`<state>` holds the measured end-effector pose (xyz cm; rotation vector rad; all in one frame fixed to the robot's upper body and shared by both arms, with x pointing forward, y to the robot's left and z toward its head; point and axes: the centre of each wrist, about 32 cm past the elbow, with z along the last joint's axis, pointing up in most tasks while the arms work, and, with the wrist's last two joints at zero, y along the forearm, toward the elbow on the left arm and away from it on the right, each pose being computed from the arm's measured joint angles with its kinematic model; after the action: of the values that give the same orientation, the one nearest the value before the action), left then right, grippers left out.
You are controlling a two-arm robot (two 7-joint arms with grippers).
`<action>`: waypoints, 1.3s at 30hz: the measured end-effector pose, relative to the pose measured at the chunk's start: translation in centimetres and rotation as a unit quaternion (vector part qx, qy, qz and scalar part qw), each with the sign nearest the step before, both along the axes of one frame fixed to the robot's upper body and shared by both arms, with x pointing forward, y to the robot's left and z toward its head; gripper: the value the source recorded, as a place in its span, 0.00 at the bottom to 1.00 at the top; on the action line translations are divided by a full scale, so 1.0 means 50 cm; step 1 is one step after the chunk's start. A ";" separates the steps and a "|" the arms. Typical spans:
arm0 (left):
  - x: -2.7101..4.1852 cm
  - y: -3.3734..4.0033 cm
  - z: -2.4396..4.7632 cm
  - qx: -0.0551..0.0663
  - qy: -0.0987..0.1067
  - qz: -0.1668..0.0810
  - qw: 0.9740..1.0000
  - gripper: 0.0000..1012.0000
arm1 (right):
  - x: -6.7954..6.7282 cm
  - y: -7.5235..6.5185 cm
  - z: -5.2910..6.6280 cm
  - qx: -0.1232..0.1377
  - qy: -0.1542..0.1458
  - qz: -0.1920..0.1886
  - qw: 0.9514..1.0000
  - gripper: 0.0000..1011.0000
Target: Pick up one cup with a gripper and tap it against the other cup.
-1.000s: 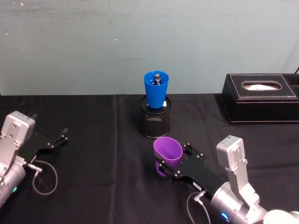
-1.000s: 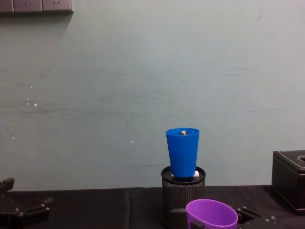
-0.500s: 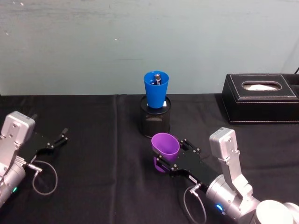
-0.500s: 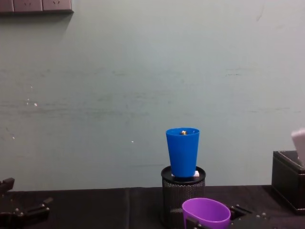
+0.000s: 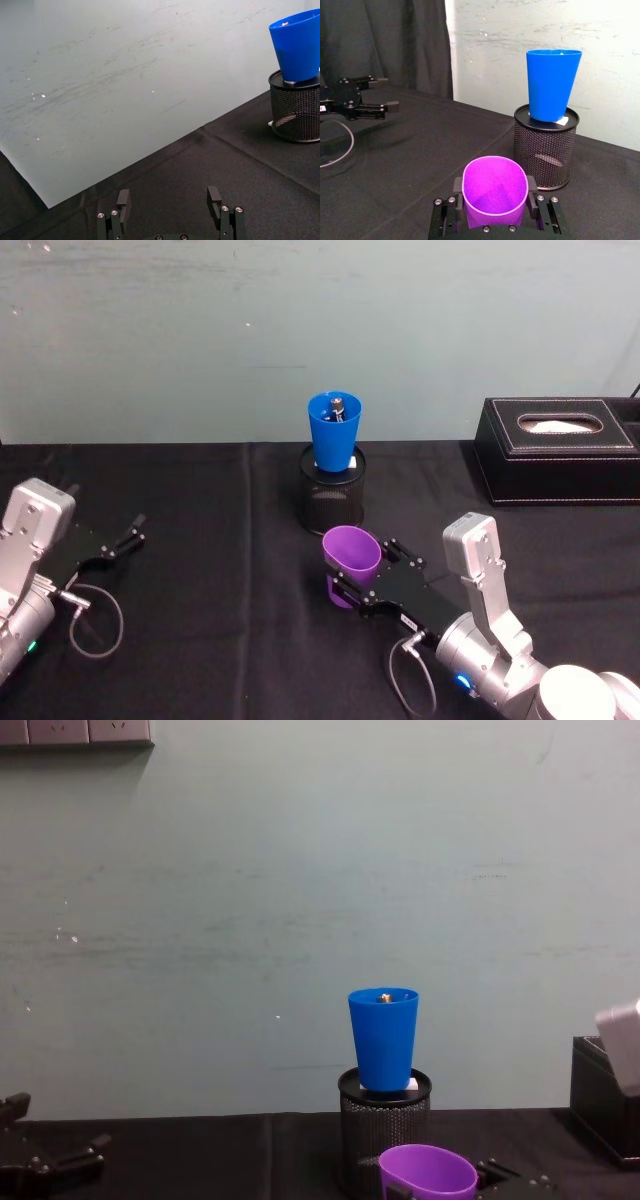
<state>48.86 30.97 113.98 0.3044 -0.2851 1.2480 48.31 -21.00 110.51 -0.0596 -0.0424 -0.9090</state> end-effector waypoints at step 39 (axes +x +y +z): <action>0.000 0.000 0.000 0.000 0.000 0.000 1.000 0.99 | -0.002 0.000 -0.010 0.004 0.003 -0.002 1.000 0.93</action>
<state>48.86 30.97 113.98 0.3044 -0.2850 1.2479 48.21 -21.01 110.01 -0.0545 -0.0333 -0.9120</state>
